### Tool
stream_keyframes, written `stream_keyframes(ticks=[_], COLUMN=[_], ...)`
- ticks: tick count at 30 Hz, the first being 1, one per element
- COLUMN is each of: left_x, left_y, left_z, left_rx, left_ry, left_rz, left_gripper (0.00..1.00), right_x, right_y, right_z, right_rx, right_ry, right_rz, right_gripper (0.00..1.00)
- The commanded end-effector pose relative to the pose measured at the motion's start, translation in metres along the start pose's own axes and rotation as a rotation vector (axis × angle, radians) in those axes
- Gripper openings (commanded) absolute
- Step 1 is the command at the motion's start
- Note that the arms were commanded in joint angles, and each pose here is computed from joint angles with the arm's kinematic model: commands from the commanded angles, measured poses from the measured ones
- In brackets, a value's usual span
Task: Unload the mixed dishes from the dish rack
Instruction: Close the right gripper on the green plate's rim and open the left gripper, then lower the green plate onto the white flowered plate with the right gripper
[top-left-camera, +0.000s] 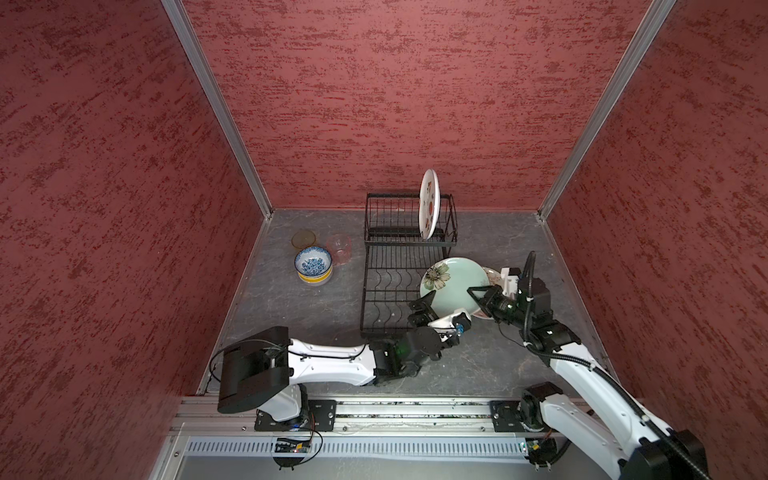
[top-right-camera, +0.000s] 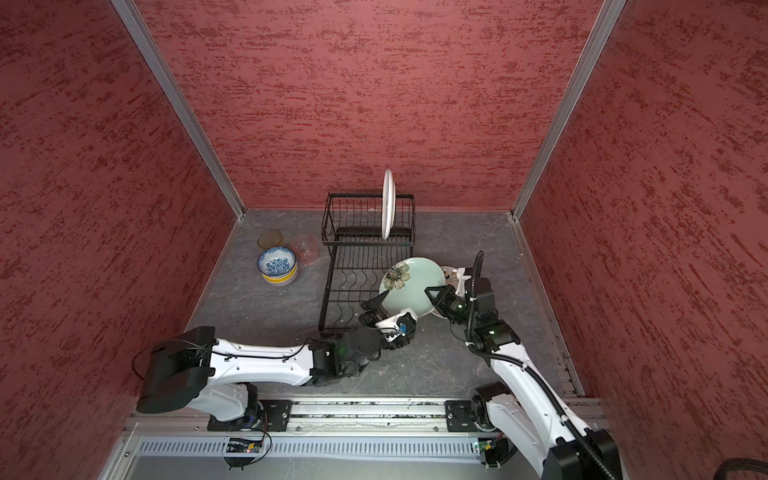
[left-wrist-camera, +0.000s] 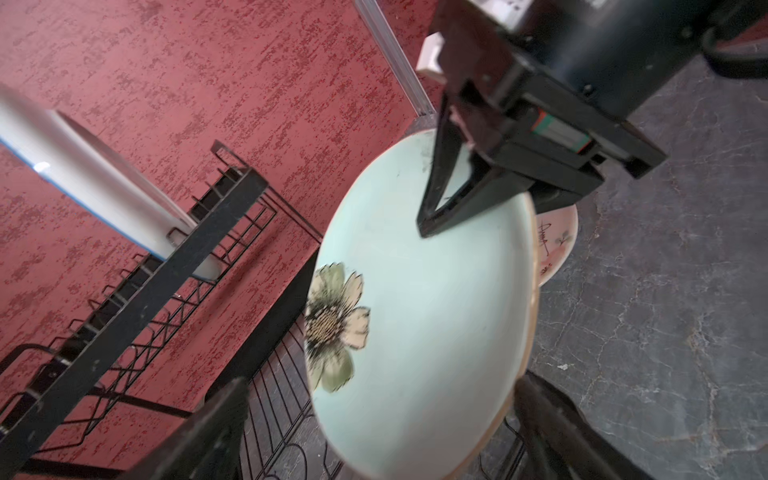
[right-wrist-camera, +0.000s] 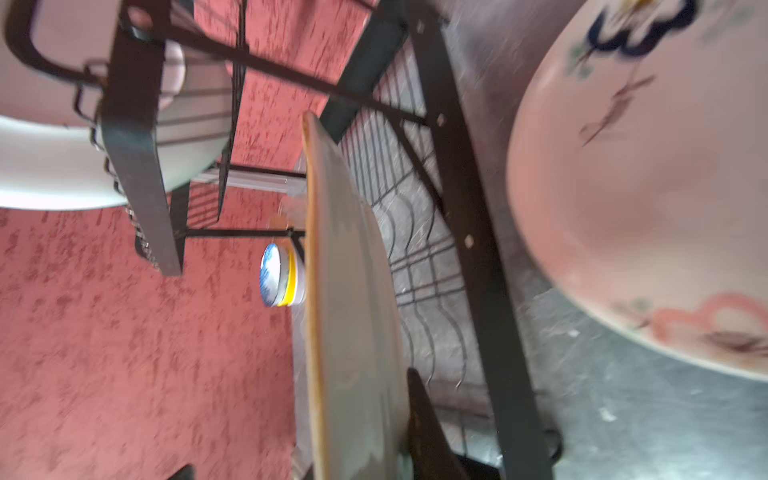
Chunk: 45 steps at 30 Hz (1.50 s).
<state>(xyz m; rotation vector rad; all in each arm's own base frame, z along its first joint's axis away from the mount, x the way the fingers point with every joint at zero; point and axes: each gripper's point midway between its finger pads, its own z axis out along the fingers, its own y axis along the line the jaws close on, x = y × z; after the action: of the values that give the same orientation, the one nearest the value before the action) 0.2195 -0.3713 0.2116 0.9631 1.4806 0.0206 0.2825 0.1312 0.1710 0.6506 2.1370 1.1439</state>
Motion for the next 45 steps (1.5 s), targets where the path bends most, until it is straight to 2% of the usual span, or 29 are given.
stream_keyframes(ticks=[1,14,22,29,39,45], left_x=[-0.011,-0.003,0.007,0.011,0.016,0.015], left_y=[0.032,0.072,0.087,0.092,0.094,0.096], left_z=[-0.007,-0.03,-0.043,-0.047,-0.047,-0.049], left_rx=[-0.043,-0.068,-0.089,-0.104,-0.117,-0.121], left_ry=[-0.037,-0.079,-0.092,-0.081,-0.065,-0.07], left_rz=[-0.138,-0.306,-0.365,-0.366,-0.355,-0.361], left_gripper=[1.0,1.0,1.0,1.0,1.0,1.0], right_x=[-0.022,-0.059,-0.087,-0.105,-0.105,-0.103], right_y=[0.014,-0.008,-0.024,-0.044,-0.065,-0.078], right_z=[-0.011,-0.03,-0.039,-0.041,-0.006,0.003], right_rx=[-0.051,0.04,0.091,0.131,0.162,0.204], right_ry=[-0.104,-0.24,-0.312,-0.364,-0.242,-0.21], right_rz=[-0.034,0.006,0.046,0.085,0.11,0.129], right_gripper=[0.0,0.0,0.0,0.0,0.0,0.0])
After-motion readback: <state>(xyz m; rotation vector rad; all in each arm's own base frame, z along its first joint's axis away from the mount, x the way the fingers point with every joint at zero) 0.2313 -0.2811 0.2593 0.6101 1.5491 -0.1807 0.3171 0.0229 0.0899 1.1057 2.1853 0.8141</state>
